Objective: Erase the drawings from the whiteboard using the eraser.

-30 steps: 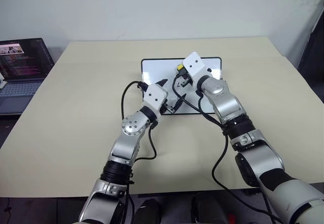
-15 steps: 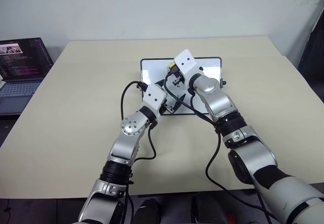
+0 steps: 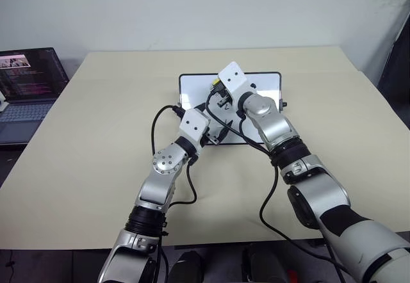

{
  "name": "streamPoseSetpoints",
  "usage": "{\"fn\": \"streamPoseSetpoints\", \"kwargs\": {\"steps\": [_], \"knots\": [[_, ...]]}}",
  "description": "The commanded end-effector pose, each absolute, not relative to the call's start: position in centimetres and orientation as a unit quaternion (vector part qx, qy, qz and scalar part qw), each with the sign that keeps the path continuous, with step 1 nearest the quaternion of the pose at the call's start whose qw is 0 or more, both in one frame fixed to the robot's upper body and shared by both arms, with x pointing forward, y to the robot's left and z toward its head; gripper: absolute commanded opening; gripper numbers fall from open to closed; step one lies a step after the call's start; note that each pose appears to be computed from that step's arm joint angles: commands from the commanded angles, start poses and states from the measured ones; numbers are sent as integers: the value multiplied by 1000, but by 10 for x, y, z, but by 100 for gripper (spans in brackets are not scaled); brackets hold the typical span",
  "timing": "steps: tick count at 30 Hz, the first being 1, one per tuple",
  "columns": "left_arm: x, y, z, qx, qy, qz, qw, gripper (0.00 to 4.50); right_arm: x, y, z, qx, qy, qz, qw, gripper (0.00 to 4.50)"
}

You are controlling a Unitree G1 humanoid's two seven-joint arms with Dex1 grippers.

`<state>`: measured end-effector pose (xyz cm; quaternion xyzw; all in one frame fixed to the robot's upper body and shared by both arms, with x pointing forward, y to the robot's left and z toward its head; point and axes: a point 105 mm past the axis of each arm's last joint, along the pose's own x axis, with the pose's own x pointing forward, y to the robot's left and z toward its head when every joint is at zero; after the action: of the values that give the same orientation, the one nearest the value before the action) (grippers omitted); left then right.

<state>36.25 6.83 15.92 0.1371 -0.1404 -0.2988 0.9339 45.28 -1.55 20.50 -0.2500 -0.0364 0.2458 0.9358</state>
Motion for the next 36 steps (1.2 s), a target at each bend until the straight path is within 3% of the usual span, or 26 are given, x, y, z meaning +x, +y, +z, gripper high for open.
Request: {"fn": "streamPoseSetpoints", "kwargs": {"steps": [1,13,27,36], "knots": [[359,65,179,142,-177,-301,926,450,456,-30,206,-269,-28,227,935,86],[360,63,179,141,-177,-305,925,450,455,-86,176,-300,28,187,935,86],[360,58,179,138,-178,-313,923,450,453,-87,184,-286,19,183,940,86],[356,57,176,138,-175,-319,921,450,436,-82,196,-248,5,209,946,86]]}}
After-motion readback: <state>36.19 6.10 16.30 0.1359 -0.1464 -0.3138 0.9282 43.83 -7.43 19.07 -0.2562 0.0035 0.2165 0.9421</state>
